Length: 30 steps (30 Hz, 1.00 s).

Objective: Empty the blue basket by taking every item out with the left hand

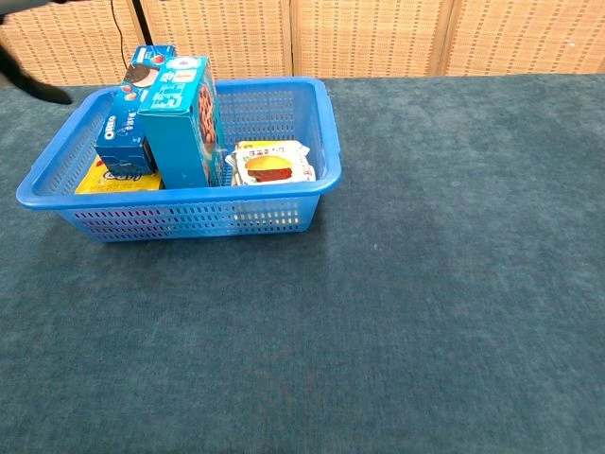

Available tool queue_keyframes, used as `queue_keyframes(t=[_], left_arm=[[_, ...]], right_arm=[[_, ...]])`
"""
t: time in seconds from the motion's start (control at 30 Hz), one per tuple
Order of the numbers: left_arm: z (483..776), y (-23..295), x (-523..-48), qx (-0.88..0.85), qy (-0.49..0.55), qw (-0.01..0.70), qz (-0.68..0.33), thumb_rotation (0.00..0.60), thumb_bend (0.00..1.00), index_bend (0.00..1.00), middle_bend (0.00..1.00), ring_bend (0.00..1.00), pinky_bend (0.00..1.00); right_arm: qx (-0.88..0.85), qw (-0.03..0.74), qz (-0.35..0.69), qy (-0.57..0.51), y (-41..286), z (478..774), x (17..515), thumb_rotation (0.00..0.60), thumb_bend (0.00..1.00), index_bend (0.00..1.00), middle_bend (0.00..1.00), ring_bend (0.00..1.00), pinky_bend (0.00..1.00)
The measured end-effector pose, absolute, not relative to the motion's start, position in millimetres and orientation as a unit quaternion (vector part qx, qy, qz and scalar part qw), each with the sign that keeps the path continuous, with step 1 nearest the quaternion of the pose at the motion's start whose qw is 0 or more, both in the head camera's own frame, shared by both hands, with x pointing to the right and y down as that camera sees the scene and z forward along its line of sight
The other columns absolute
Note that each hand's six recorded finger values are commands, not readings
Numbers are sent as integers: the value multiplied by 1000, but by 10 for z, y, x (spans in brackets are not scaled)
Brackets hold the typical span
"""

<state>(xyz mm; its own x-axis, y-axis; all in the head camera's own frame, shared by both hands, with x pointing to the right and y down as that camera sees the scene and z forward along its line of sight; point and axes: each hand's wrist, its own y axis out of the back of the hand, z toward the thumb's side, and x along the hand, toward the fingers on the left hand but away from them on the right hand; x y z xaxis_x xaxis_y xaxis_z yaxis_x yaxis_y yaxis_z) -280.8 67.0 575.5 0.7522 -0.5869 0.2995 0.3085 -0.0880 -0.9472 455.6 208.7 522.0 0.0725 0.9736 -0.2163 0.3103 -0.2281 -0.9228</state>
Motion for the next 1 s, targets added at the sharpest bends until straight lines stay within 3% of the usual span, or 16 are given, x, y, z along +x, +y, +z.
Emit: queue_keyframes(t=[0.23, 0.57, 0.67, 0.7, 0.77, 0.83, 0.9, 1.0], left_arm=[[6012, 492, -2295, -638, 40, 696, -327, 600, 23, 0, 0, 0, 0], [6300, 455, -2067, -623, -15, 711, -326, 600, 34, 0, 0, 0, 1], [6360, 503, -2040, -620, -33, 714, -322, 600, 57, 3, 0, 4, 93], [6372, 519, -2040, -620, -38, 715, -321, 600, 69, 51, 34, 46, 176], [6406, 571, -2056, -620, -47, 716, -318, 600, 95, 299, 211, 220, 330], [6443, 640, -2084, -616, -59, 721, -312, 600, 160, 661, 457, 431, 446], [6448, 678, -2095, -612, -61, 727, -304, 600, 232, 792, 555, 508, 486], [6409, 705, -2110, -609, -48, 738, -288, 600, 283, 869, 622, 561, 507]], right_arm=[[-611, 363, 479, -515, 2058, 5217, 4656, 600, 0, 59, 0, 0, 0], [-591, 355, 495, -529, 2042, 5207, 4804, 600, 0, 46, 0, 0, 0], [-593, 352, 493, -531, 2041, 5202, 4809, 600, 0, 44, 0, 0, 0], [-594, 351, 492, -531, 2042, 5202, 4808, 600, 0, 43, 0, 0, 0], [-597, 349, 491, -530, 2044, 5204, 4805, 600, 0, 41, 0, 0, 0], [-600, 345, 489, -531, 2046, 5203, 4802, 600, 0, 37, 0, 0, 0], [-602, 344, 486, -531, 2046, 5195, 4798, 600, 0, 34, 0, 0, 0], [-605, 343, 483, -532, 2049, 5183, 4787, 600, 0, 33, 0, 0, 0]])
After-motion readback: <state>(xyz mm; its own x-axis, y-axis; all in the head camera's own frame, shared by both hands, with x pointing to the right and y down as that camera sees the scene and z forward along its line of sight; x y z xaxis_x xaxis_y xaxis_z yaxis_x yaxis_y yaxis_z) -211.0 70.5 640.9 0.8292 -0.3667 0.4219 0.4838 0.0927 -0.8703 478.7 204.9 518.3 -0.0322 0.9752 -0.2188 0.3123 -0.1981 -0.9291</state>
